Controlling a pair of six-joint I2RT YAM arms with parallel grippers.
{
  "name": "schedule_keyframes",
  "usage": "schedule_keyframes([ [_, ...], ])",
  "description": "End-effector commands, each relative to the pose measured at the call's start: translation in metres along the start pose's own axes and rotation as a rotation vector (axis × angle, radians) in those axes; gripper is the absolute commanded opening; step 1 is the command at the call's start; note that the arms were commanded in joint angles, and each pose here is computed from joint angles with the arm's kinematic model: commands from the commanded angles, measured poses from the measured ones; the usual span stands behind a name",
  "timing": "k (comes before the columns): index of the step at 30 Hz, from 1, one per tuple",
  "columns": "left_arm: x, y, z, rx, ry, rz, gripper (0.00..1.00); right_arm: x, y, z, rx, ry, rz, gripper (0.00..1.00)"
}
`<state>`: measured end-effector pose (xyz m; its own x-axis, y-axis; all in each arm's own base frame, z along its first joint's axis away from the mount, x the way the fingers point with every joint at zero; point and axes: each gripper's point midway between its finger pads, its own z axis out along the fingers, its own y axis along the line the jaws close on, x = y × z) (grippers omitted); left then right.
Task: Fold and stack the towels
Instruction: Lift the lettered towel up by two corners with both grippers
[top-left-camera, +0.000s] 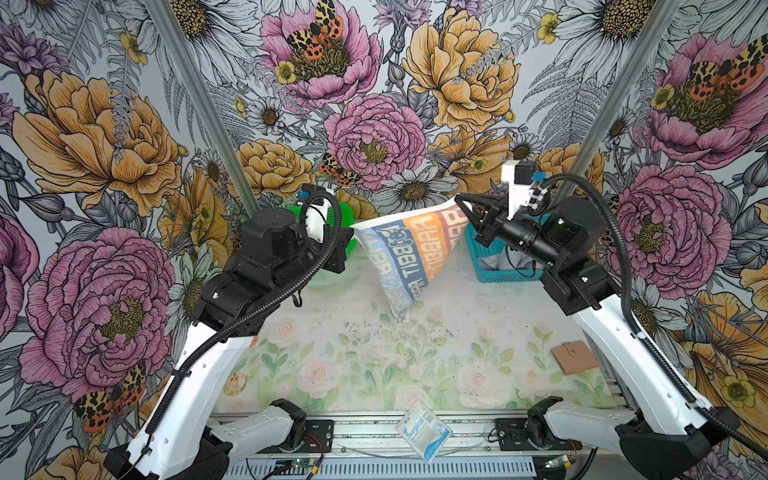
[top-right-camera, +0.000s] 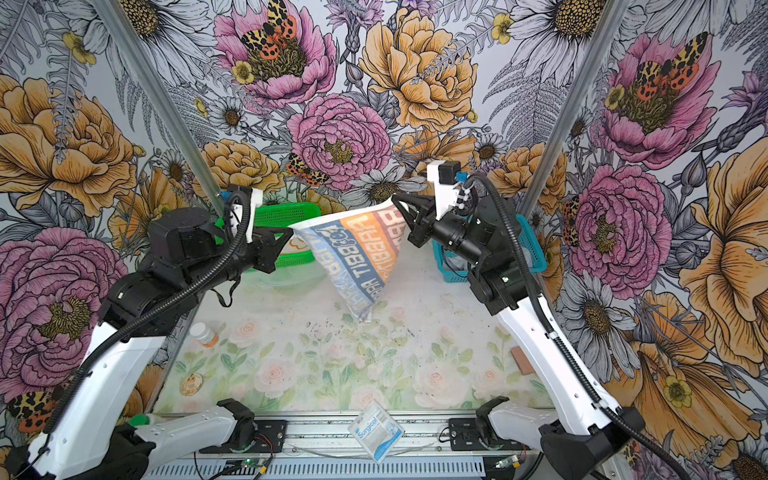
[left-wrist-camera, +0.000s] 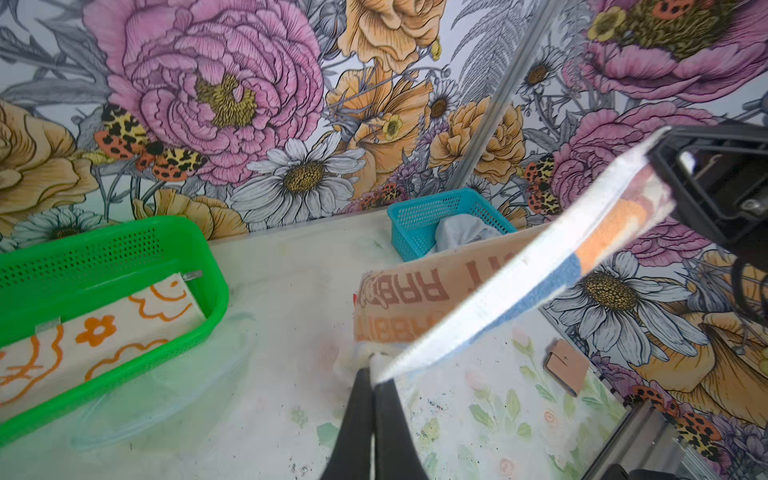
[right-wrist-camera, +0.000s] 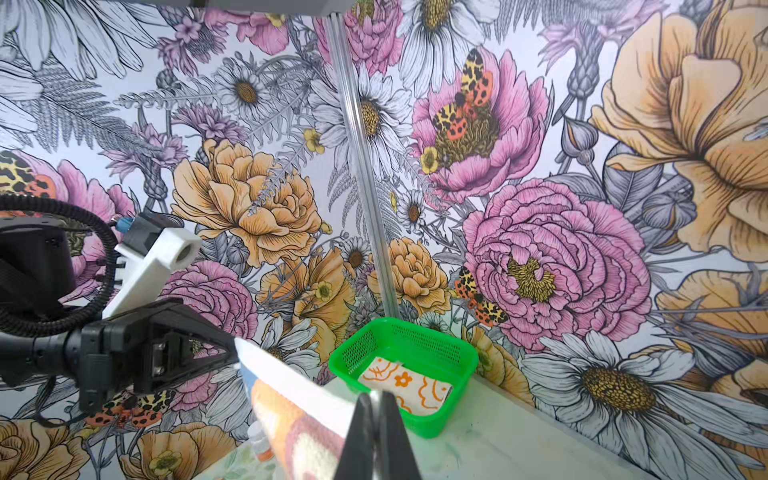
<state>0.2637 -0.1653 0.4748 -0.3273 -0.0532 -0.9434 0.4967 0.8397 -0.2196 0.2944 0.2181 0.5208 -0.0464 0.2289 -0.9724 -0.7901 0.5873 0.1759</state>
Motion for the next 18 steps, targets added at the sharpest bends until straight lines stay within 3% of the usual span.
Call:
schedule_keyframes([
  [1,-0.032,-0.008,-0.035,-0.014,-0.106,0.080,0.00,-0.028,0.006,-0.018,0.030,-0.099,-0.010,0.00],
  [5,-0.054,-0.022,-0.061,0.035,-0.183,0.094,0.00,-0.038,0.017,-0.035,0.029,-0.129,-0.010,0.00],
  [10,-0.056,-0.027,-0.078,0.040,-0.216,0.090,0.00,-0.041,0.023,-0.051,0.037,-0.154,-0.020,0.00],
  [18,-0.016,-0.001,-0.041,-0.086,-0.109,0.090,0.00,0.006,-0.007,-0.042,0.132,-0.079,-0.032,0.00],
])
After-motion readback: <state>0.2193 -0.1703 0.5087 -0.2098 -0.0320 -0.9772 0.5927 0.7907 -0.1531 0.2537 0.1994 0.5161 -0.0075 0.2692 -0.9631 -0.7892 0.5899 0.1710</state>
